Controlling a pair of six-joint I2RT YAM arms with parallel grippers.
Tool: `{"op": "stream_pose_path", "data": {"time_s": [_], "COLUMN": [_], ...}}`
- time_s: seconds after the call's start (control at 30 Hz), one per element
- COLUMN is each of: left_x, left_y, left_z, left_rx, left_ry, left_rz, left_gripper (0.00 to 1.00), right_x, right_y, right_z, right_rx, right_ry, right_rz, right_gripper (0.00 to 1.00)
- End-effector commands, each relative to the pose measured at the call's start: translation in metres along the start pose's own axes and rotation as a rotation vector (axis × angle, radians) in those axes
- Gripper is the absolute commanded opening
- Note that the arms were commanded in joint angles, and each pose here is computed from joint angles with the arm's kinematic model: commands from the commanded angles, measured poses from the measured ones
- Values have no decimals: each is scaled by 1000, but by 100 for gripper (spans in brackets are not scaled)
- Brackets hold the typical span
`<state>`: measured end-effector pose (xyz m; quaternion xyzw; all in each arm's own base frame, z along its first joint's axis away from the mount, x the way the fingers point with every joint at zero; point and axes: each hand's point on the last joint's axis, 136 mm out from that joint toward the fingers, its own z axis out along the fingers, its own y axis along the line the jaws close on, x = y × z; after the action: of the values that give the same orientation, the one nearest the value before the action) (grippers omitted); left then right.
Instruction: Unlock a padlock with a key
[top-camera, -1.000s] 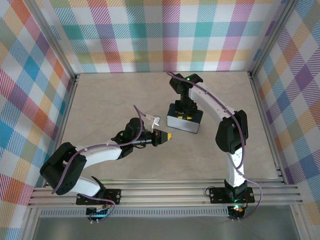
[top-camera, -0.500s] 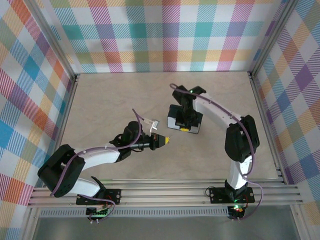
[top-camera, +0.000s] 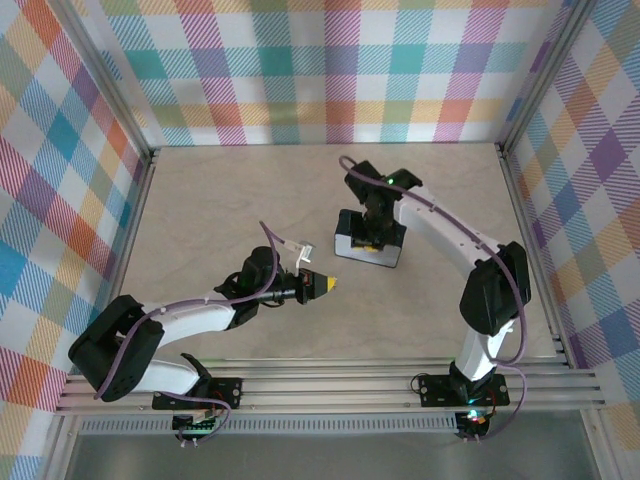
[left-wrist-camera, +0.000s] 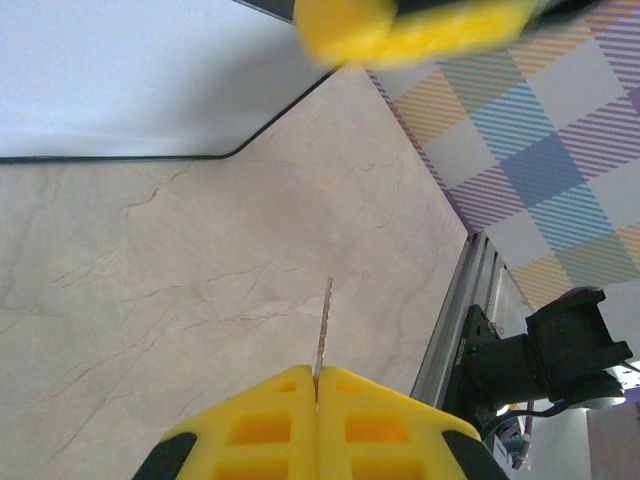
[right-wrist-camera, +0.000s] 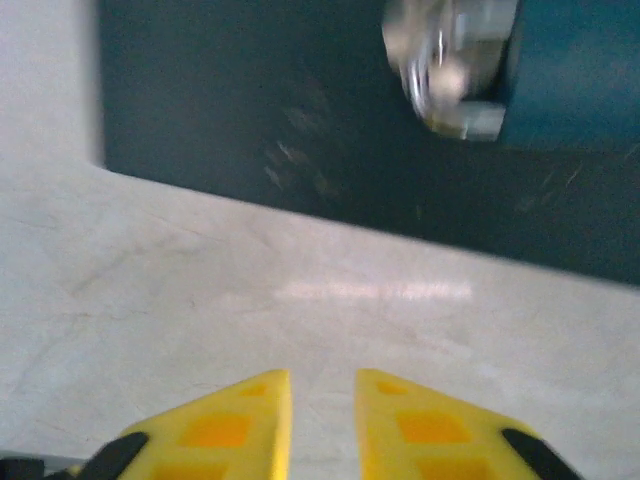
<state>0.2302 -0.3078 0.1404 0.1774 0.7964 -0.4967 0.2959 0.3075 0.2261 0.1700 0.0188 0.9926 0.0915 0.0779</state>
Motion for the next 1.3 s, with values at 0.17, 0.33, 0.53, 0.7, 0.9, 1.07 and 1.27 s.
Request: {"op": "stream_pose_path", "data": {"time_s": [0.17, 0.33, 0.53, 0.7, 0.9, 1.07, 1.27], "left_x": [-17, -20, -22, -24, -24, -21, -18], "left_y": [-12, -13, -11, -10, -9, -9, -10], "left_z": [3, 8, 14, 18, 21, 19, 14], "left_rx": [19, 20, 19, 20, 20, 18, 8], "left_ry": [-22, -17, -11, -7, -6, -6, -6], "left_rz": [39, 37, 30, 20, 17, 16, 17], "left_gripper": [0, 0, 0, 0, 0, 0, 0], "right_x": [-40, -52, -60, -56, -43, -36, -31], "right_y": [-24, -19, -11, -12, -16, -22, -18], "right_z": [-20, -7, 8, 12, 17, 15, 5], "right_rx": [130, 121, 91, 69, 58, 70, 51], "right_ry": [-12, 42, 81, 110, 156, 175, 181], "right_rz": [-127, -246, -442, -466, -462, -431, -316], "right_gripper": [44, 50, 52, 52, 53, 54, 54]}}
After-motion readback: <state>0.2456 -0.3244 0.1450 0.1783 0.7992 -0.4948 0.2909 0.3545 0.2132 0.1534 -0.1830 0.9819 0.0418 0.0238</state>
